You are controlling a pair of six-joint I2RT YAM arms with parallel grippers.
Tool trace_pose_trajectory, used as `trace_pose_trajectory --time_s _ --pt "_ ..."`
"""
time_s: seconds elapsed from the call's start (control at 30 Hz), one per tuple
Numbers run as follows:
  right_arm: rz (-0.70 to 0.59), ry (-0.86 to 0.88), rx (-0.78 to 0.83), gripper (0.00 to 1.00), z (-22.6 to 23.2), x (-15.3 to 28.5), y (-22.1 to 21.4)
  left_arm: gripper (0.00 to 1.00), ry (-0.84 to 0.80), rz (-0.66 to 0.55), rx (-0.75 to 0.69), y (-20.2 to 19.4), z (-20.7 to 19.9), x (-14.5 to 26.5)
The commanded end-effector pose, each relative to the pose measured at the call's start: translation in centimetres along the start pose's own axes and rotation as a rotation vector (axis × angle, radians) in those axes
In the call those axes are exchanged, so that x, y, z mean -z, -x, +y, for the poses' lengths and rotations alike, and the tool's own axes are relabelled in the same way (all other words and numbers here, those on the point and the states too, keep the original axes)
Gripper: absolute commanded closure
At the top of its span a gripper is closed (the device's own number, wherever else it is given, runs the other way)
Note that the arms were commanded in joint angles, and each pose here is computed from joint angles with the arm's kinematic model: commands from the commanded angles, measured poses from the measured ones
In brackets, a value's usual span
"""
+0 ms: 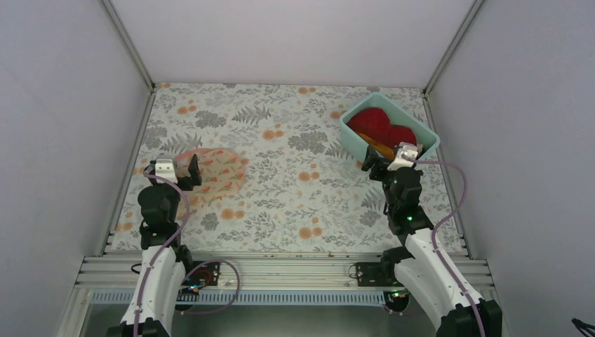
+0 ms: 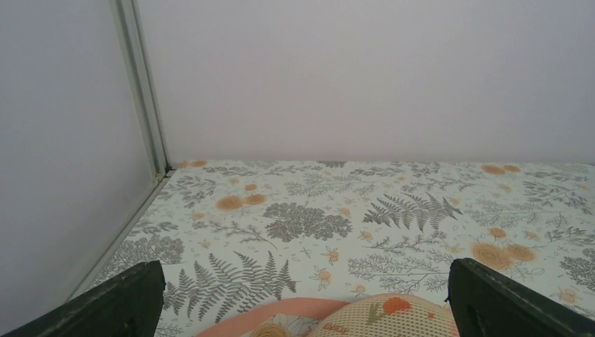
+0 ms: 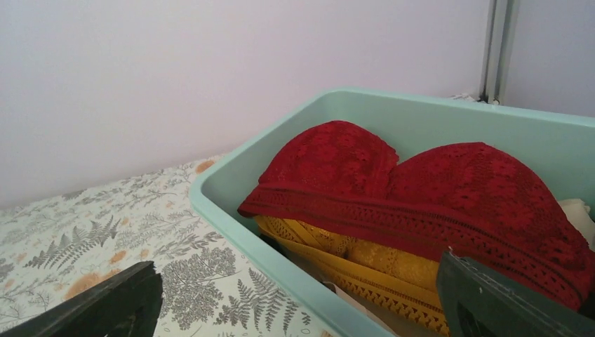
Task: Unzip the laundry bag and remove the bra
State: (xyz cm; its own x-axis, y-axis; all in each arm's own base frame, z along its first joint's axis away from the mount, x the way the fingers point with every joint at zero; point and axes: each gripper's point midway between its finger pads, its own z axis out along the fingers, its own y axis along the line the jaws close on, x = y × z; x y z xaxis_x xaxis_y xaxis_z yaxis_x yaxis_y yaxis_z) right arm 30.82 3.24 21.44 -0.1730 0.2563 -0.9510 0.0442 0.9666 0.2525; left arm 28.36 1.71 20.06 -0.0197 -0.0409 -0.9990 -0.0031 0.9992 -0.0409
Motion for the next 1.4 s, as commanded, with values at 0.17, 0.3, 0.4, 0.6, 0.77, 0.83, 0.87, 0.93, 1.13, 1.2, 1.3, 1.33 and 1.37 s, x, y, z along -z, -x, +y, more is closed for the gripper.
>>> trace_pose_trajectory --time_s 0.17,0.3,0.4,0.6,0.77,0.83,0.87,0.93,1.13,1.2,1.3,1.33,1.37 --pt "-0.08 0.186 -0.09 0.0 3.9 0.9 4.9 0.0 -0.124 -0.081 -0.078 3.0 -2.2 0.4" --pt "-0.042 0.498 -0.037 0.0 10.1 1.8 7.1 0.0 -0.174 -0.052 -0.091 4.4 -3.2 0.6" --pt "0.114 0.676 -0.044 0.0 14.7 1.0 6.9 0.0 -0.288 -0.02 -0.222 5.6 -5.1 0.9" --pt "0.363 0.837 0.011 0.07 24.5 -0.9 3.1 0.0 -0.566 0.122 -0.693 3.4 -8.3 3.1" --pt "0.546 0.94 0.028 0.15 32.2 -1.9 -1.5 0.0 -0.633 0.347 -0.98 -2.6 -6.5 4.7" --pt "0.662 0.972 0.033 0.18 34.7 -2.3 -4.8 0.0 -0.608 0.386 -1.035 -3.6 -5.6 4.7" --pt "0.733 0.983 0.033 0.19 35.8 -2.5 -7.0 0.0 -0.602 0.397 -1.053 -3.9 -5.3 4.7" --pt "0.879 0.992 0.02 0.21 37.3 -3.2 -11.8 0.0 -0.604 0.405 -1.07 -4.4 -5.2 4.8" --pt "1.098 0.967 -0.013 0.19 39.3 -5.2 -19.9 0.0 -0.631 0.419 -1.071 -5.9 -5.4 5.1" --pt "1.134 0.954 -0.003 0.2 39.8 -5.4 -22.0 0.0 -0.644 0.425 -1.067 -6.5 -5.5 5.3" --pt "1.178 0.964 0.0 0.23 40.4 -4.9 -24.1 0.0 -0.66 0.435 -1.063 -7.3 -5.7 5.6" --pt "1.188 0.964 -0.002 0.24 40.4 -4.8 -24.6 0.0 -0.665 0.439 -1.064 -7.7 -5.7 5.6" --pt "1.198 0.967 -0.005 0.26 40.4 -4.6 -25.1 0.0 -0.67 0.44 -1.064 -7.9 -5.8 5.7"
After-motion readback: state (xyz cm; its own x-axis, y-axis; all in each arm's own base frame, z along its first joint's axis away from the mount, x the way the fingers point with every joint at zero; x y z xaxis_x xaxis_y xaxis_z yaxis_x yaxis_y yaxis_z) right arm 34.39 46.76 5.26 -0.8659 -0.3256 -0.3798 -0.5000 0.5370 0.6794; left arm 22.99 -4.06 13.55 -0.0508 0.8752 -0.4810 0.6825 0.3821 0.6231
